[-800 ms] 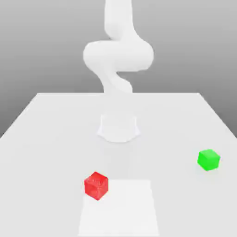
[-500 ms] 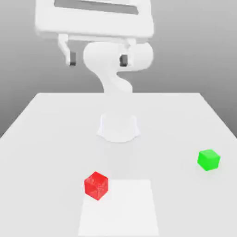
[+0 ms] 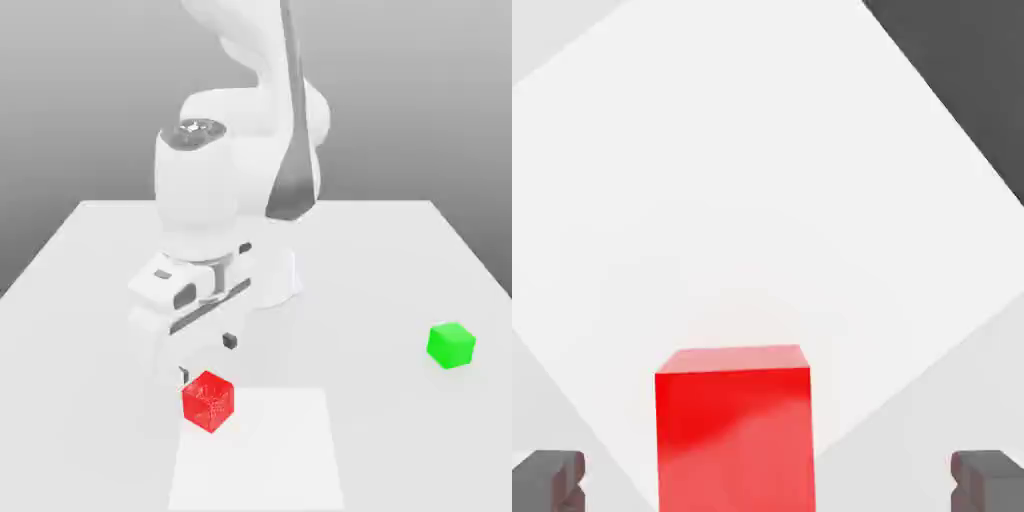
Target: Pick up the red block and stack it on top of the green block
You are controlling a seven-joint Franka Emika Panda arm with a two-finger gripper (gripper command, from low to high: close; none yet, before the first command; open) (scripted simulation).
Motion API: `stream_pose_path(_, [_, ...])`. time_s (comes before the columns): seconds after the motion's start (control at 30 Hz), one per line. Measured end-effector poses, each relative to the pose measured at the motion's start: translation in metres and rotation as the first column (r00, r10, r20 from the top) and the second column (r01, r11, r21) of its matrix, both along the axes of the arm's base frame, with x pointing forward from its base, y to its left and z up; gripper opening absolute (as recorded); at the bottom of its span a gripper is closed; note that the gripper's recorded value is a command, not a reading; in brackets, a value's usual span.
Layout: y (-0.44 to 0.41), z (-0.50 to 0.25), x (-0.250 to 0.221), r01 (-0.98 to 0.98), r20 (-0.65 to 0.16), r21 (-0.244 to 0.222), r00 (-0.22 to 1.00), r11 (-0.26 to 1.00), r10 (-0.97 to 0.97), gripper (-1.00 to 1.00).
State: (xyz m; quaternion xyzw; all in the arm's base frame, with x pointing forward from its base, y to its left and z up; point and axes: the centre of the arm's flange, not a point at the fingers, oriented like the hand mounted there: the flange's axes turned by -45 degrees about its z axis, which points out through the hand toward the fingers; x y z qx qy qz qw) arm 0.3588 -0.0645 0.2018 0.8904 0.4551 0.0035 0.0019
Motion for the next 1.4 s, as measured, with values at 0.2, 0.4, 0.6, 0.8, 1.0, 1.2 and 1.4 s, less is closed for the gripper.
stream_pose_path(0.2, [-0.001, -0.035, 0.0, -0.006, -0.001, -0.002, 1.0, 1.0, 0.006, 0.0])
stream_pose_path(0.4, [0.0, -0.055, -0.003, -0.003, -0.007, -0.001, 1.0, 1.0, 0.003, -1.0])
stream_pose_path(0.6, [-0.001, -0.047, -0.001, -0.004, -0.005, -0.001, 1.0, 1.0, 0.004, -1.0])
stream_pose_path(0.8, [-0.002, -0.011, 0.0, -0.002, -0.003, -0.001, 1.0, 1.0, 0.002, -1.0])
stream_pose_path(1.0, [0.057, 0.011, 0.004, -0.179, -0.009, 0.004, 0.984, 0.984, 0.179, -1.0])
stream_pose_path(1.2, [0.188, 0.024, -0.011, -0.562, -0.007, 0.009, 0.827, 0.827, 0.562, -1.0])
stream_pose_path(1.4, [0.308, 0.036, -0.073, -0.853, -0.007, 0.006, 0.522, 0.522, 0.853, -1.0])
